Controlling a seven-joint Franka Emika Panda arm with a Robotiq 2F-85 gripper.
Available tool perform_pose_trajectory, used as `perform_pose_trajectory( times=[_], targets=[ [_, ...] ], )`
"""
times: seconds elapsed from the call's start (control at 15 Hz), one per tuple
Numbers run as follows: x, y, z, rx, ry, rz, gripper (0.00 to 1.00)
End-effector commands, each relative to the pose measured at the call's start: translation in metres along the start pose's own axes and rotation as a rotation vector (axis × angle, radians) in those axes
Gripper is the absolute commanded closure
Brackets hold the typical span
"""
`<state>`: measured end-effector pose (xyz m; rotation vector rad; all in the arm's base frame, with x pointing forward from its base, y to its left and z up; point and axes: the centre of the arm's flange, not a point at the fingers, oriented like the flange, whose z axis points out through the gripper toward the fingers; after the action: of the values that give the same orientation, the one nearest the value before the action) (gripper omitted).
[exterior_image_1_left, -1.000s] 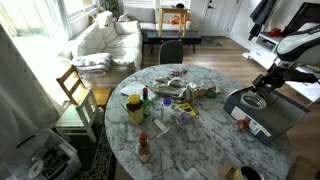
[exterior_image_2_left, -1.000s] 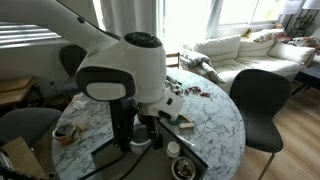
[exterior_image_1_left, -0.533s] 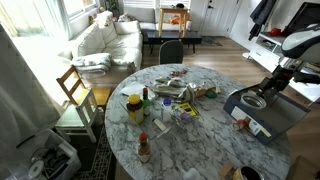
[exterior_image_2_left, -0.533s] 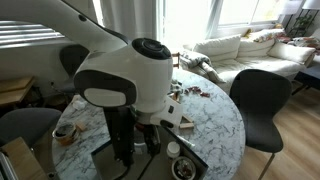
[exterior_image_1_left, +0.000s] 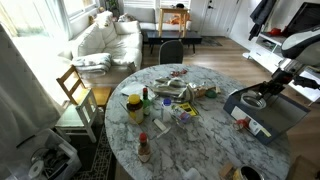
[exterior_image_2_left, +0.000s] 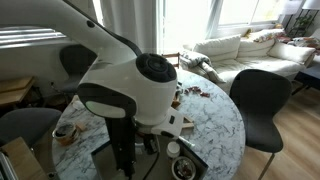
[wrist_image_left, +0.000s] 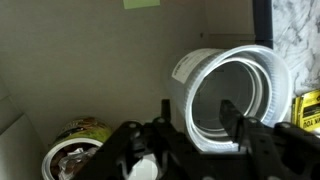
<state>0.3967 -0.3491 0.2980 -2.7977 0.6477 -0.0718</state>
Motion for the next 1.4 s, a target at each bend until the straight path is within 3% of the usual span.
perform_pose_trajectory(
  times=[0.0,0.07,0.13,0.2,0.33,0.4,0.53,0.67,0.87,0.93,1.0,1.33],
  targets=[
    [0.003,0.011,0.005,0.048,0.039,0.013,0.71],
    [0.003,0.013,0.003,0.056,0.044,0.019,0.78],
    [0.003,0.016,-0.001,0.061,0.059,0.027,0.69],
    [0.002,0.018,-0.004,0.067,0.070,0.034,0.44],
    [0.002,0.023,-0.009,0.076,0.087,0.049,0.43],
    [0.002,0.025,-0.010,0.078,0.090,0.051,0.86],
    [0.002,0.028,-0.010,0.077,0.089,0.053,0.82],
    [0.001,0.028,-0.006,0.071,0.080,0.037,0.98],
    [0.001,0.028,-0.002,0.074,0.072,0.028,1.00],
    [0.001,0.028,-0.002,0.075,0.075,0.029,0.74],
    [0.001,0.028,-0.003,0.076,0.074,0.028,0.73],
    [0.001,0.030,-0.004,0.068,0.075,0.024,0.38]
  ],
)
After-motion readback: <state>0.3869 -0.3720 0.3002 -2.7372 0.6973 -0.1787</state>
